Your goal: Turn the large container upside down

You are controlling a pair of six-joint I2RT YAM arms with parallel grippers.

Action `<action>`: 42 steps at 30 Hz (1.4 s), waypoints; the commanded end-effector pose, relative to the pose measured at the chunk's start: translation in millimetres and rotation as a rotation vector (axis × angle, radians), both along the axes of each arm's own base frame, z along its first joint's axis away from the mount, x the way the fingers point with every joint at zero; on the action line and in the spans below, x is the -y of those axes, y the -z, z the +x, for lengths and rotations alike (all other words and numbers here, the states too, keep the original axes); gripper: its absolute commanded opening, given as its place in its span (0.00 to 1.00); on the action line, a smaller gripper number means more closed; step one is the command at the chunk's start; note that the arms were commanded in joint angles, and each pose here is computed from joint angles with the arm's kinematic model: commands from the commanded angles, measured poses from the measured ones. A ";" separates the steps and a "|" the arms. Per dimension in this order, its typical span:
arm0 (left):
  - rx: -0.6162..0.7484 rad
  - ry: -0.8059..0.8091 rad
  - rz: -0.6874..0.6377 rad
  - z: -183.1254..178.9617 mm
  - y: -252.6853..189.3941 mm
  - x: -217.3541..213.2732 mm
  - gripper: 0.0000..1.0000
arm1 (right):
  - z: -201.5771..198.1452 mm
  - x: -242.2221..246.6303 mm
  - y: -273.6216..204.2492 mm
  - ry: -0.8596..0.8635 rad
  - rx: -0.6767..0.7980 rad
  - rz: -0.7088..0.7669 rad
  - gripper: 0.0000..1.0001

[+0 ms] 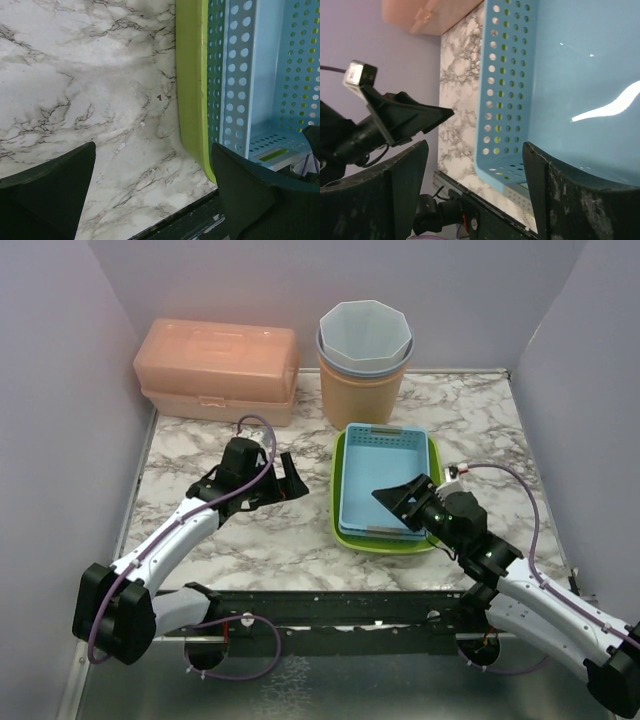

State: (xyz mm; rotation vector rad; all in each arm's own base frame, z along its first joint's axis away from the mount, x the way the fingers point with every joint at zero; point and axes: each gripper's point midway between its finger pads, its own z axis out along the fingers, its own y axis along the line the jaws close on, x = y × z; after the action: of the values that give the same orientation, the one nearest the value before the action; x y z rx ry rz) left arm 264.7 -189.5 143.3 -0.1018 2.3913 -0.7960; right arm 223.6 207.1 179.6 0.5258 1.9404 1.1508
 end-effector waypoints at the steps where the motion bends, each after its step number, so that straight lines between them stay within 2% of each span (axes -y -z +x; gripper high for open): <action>1: 0.009 -0.031 0.009 8.4 5.6 5.2 0.99 | -0.4 -8.6 -38.3 -0.056 0.061 -0.007 0.80; 4: 0.015 -0.036 0.013 10.2 5.7 4.9 0.99 | -4.0 -5.0 -48.0 -0.064 0.073 -0.036 0.79; 9: 0.021 -0.032 0.007 13.8 8.6 8.7 0.98 | -28.5 -19.5 -29.8 -0.156 -0.063 0.094 0.80; 12: 0.012 -0.038 0.010 17.1 11.4 9.8 0.98 | -39.0 -26.0 -23.9 -0.198 -0.083 0.153 0.80; 15: 0.003 -0.036 0.012 18.3 13.8 11.2 0.98 | -44.3 -27.9 -37.0 -0.231 -0.043 0.141 0.80; 18: -0.004 -0.024 0.014 17.6 16.1 12.5 0.97 | -56.6 -32.0 -61.8 -0.306 -0.019 0.146 0.88; 20: -0.006 -0.004 0.004 15.4 14.9 15.3 0.93 | -63.4 -34.0 -73.9 -0.339 -0.016 0.169 0.90; 26: -0.005 0.000 -0.006 15.6 12.3 17.1 0.93 | -79.4 -26.8 -23.4 -0.318 -0.271 0.108 0.92; 32: -0.019 0.041 -0.036 12.2 7.8 26.1 0.92 | -81.1 -14.8 -8.9 -0.198 -0.375 0.229 0.92; 36: -0.023 0.045 -0.044 8.7 7.6 27.2 0.91 | -75.1 3.6 27.4 -0.032 -0.496 0.211 0.92; 38: -0.025 0.051 -0.047 7.6 7.6 28.4 0.91 | -63.6 11.4 38.6 0.049 -0.482 0.210 0.91; 39: -0.026 0.063 -0.051 6.9 6.4 30.1 0.91 | -56.4 21.6 48.7 0.136 -0.494 0.213 0.86; 40: -0.029 0.073 -0.058 5.9 5.4 31.8 0.91 | -48.0 32.4 53.3 0.234 -0.503 0.244 0.77; 42: -0.030 0.084 -0.065 5.1 3.2 34.5 0.91 | -29.5 40.0 47.0 0.314 -0.421 0.327 0.68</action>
State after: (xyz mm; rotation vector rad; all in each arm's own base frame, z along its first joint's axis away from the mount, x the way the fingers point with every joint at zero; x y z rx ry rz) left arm 269.8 -211.7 125.0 -0.0862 2.4363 -0.8422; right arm 161.9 199.7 151.1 0.9971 2.1689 1.3460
